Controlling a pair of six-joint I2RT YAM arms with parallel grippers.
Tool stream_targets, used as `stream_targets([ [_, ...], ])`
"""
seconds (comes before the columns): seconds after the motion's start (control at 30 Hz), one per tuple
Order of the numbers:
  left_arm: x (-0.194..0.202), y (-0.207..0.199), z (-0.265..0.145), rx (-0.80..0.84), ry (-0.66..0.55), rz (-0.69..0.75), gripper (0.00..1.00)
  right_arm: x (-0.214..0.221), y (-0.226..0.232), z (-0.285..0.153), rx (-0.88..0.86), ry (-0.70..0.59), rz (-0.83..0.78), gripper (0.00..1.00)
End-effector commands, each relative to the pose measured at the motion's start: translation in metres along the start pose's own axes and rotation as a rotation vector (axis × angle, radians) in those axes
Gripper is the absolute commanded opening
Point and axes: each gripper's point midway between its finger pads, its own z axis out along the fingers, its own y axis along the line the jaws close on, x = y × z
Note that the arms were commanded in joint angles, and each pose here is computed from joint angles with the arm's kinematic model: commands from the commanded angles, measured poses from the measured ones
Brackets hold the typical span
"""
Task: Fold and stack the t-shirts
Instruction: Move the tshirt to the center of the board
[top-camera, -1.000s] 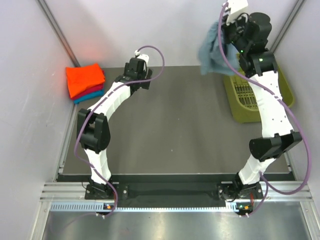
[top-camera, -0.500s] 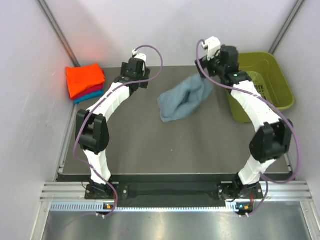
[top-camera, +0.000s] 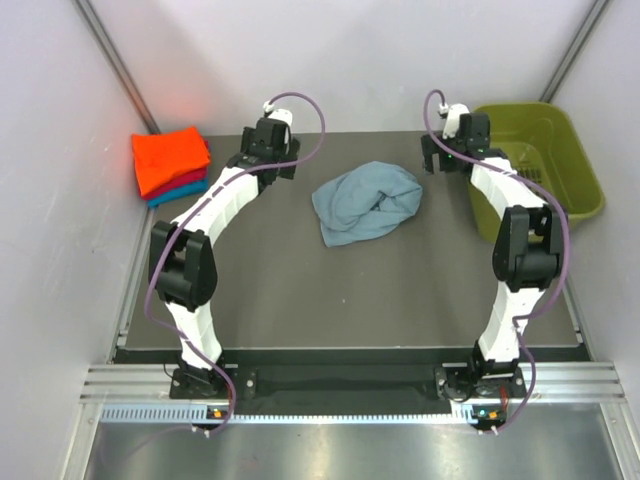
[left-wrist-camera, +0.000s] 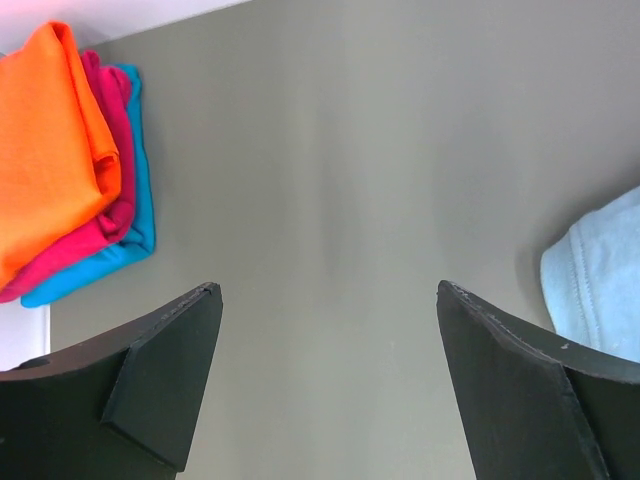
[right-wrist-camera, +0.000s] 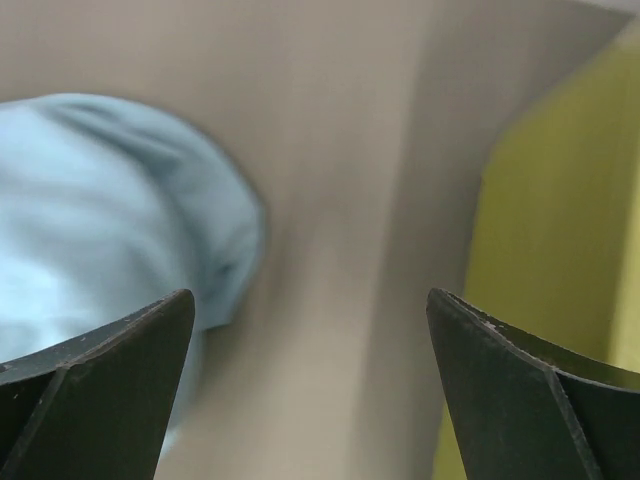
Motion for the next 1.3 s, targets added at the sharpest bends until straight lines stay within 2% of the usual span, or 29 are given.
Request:
stream_targets([
  [0.0,-0.018,0.009,-0.017,0.002,-0.061,-0.029,0.93,-0.01,-0.05,0.001,0.111,-0.038,0.045,1.0],
  [0.13,-0.012,0.008,-0.014,0.001,-0.051,-0.016,0.95,-0.013,-0.088,-0.009,0.197,-0.056,0.058,1.0],
  [0.17,-0.011,0.007,-0.013,0.004,-0.049,-0.014,0.99,-0.016,-0.09,-0.012,0.203,-0.064,0.056,1.0],
  [0.23,-0.005,0.004,-0.011,0.015,-0.034,-0.003,0.99,-0.034,-0.078,-0.023,0.15,-0.104,-0.004,1.0],
  [0.27,-0.004,0.005,-0.011,0.01,-0.031,-0.002,0.99,-0.042,-0.063,-0.028,0.099,-0.119,-0.05,1.0],
  [0.3,-0.004,0.007,-0.011,0.0,-0.03,0.001,0.99,-0.047,-0.022,-0.029,0.002,-0.106,-0.185,1.0],
  [0.37,-0.006,0.016,-0.013,-0.035,-0.032,0.001,0.99,-0.063,0.029,-0.045,-0.113,-0.134,-0.344,0.99],
  [0.4,-0.011,0.018,-0.016,-0.028,-0.04,-0.007,0.99,-0.063,0.073,-0.051,-0.185,-0.134,-0.464,1.0],
  [0.5,-0.013,0.03,-0.016,-0.018,-0.036,-0.051,0.99,-0.073,0.147,-0.082,-0.314,-0.232,-0.575,1.0],
  [0.6,-0.002,0.039,-0.011,-0.019,-0.006,-0.076,0.99,-0.07,0.197,-0.099,-0.393,-0.282,-0.536,1.0],
  [0.7,0.015,0.041,-0.009,-0.027,0.034,-0.119,0.99,-0.054,0.231,-0.098,-0.504,-0.225,-0.473,1.0],
  [0.73,0.019,0.045,-0.009,-0.038,0.04,-0.13,0.99,-0.037,0.239,-0.085,-0.535,-0.173,-0.469,1.0],
  [0.83,0.029,0.056,-0.011,-0.084,0.053,-0.158,0.98,-0.001,0.253,-0.062,-0.588,-0.051,-0.477,1.0],
  [0.93,0.031,0.068,-0.013,-0.11,0.054,-0.192,0.96,0.024,0.265,-0.043,-0.621,0.013,-0.526,1.0],
  [1.27,0.06,0.072,-0.015,-0.103,0.107,-0.249,0.9,0.041,0.321,-0.025,-0.715,0.047,-0.686,0.99],
])
